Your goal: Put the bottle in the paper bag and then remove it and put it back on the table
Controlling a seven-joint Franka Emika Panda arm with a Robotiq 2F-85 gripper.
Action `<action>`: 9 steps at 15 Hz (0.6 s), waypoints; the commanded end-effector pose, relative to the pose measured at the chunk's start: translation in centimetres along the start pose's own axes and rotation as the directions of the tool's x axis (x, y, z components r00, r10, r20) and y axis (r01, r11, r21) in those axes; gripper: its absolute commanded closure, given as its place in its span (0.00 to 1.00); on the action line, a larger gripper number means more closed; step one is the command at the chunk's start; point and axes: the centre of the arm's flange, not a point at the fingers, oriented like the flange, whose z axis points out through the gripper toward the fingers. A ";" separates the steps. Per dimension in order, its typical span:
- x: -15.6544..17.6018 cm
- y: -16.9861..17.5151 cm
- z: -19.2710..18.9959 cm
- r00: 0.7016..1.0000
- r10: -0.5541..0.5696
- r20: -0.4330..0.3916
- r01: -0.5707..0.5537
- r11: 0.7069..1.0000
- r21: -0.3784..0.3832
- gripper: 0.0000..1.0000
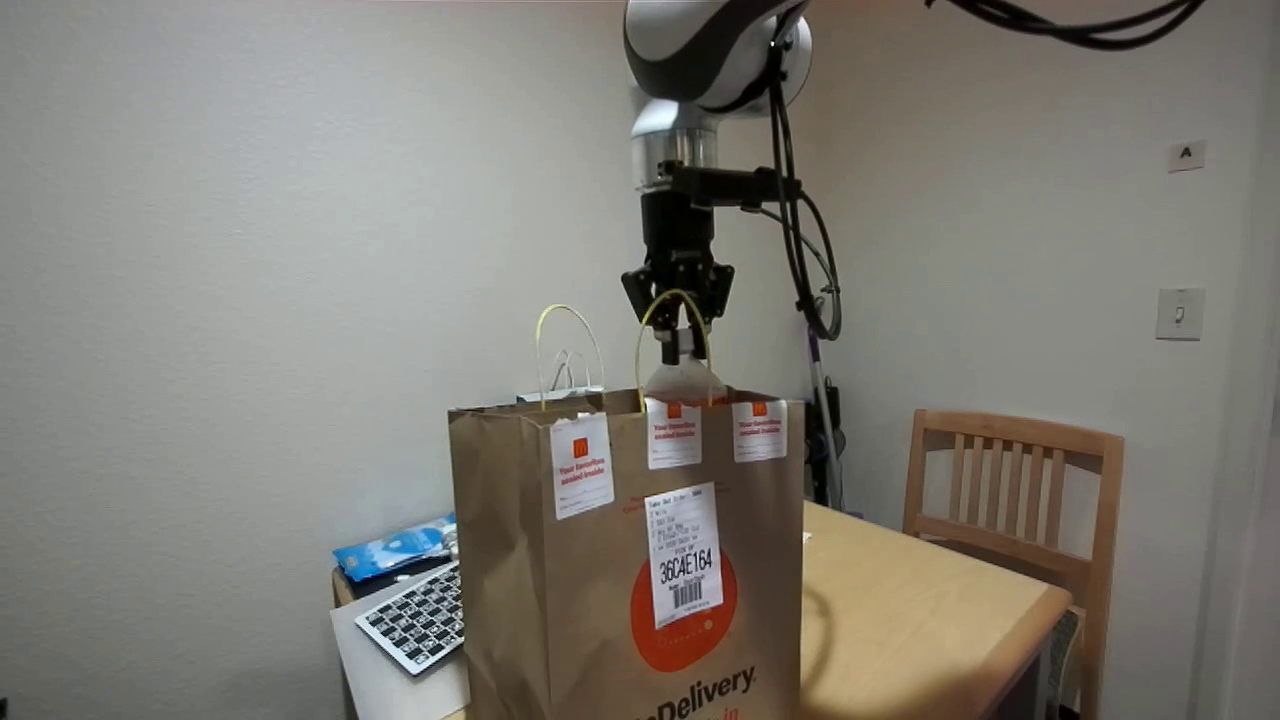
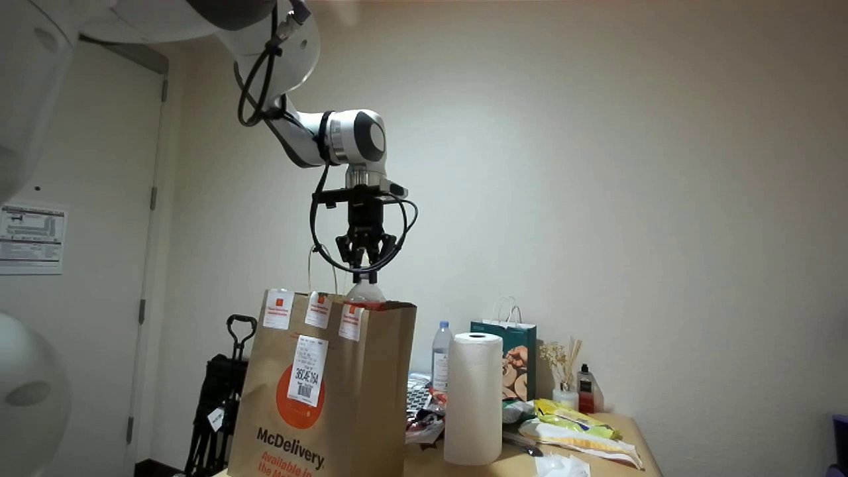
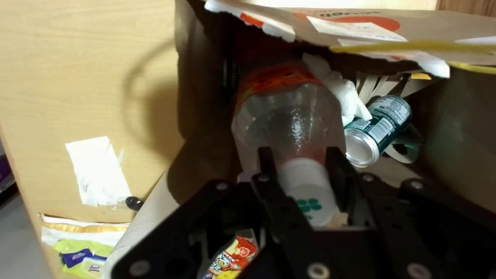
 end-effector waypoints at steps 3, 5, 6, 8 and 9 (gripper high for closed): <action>0.0 -0.3 0.2 0.998 0.030 0.051 -0.029 1.000 -0.006 0.86; -0.9 -0.4 -3.0 0.999 0.019 0.041 -0.018 1.000 -0.020 0.86; -1.5 -0.5 -4.9 0.999 0.010 0.031 -0.010 1.000 -0.029 0.86; -2.8 -0.6 -8.2 0.999 0.002 0.032 -0.001 0.999 -0.044 0.86; -3.4 -0.6 -9.6 0.999 0.000 0.036 0.002 0.999 -0.053 0.87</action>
